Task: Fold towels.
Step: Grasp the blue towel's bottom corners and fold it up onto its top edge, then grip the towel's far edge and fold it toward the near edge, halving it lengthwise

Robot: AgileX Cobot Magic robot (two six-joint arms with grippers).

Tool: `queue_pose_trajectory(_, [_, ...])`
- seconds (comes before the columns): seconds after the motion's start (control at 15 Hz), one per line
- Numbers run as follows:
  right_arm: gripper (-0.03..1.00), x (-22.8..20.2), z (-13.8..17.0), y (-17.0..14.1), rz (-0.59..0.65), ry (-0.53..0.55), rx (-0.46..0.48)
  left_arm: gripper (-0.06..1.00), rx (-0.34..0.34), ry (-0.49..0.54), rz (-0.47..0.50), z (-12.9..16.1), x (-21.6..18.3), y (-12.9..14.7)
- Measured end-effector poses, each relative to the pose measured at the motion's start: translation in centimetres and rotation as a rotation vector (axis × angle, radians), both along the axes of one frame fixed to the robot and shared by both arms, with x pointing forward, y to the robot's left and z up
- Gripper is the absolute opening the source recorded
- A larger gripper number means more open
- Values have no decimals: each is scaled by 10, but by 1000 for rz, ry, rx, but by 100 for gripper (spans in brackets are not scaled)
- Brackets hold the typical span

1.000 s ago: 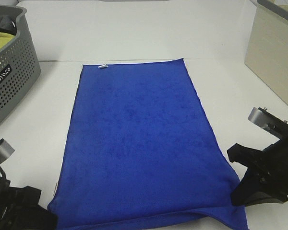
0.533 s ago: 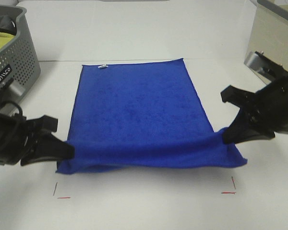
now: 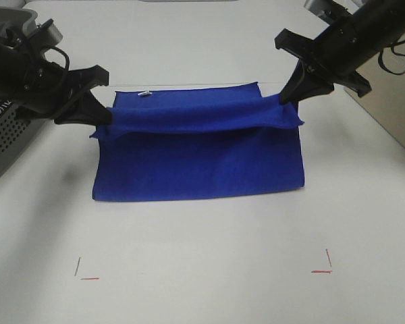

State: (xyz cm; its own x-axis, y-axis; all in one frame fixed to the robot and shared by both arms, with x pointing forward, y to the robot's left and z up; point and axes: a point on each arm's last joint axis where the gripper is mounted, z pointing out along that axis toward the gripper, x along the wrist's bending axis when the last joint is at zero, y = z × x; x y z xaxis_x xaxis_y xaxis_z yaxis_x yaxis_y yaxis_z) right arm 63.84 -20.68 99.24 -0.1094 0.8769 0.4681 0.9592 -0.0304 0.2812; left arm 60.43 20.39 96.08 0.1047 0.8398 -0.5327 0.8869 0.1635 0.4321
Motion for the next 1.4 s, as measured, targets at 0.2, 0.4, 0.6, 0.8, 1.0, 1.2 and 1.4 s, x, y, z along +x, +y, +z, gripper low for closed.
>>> queue_pose_trajectory(0.2, [0, 47, 0, 5, 4, -68, -2, 1, 6, -63, 22, 3, 41, 4])
queue_pose_trajectory(0.4, [0, 95, -8, 10, 6, -144, -17, 1, 27, -137, 54, -3, 81, 3])
queue_pose_trajectory(0.6, [0, 126, -32, 12, -6, -184, -28, 1, 75, -210, 130, -20, 111, 7])
queue_pose_trajectory(0.8, [0, 142, -57, 13, -28, -213, -32, 1, 91, -229, 151, -39, 130, 7])
queue_pose_trajectory(1.0, [21, 145, -69, 12, -38, -220, -48, 22, 98, -221, 138, -50, 136, 6])
queue_pose_trajectory(1.2, [73, 145, -66, 11, -34, -225, -61, 65, 132, -264, 91, -45, 137, 5])
queue_pose_trajectory(1.4, [84, 134, -51, 9, 37, -159, -109, 71, 110, -224, 17, -44, 131, 2])
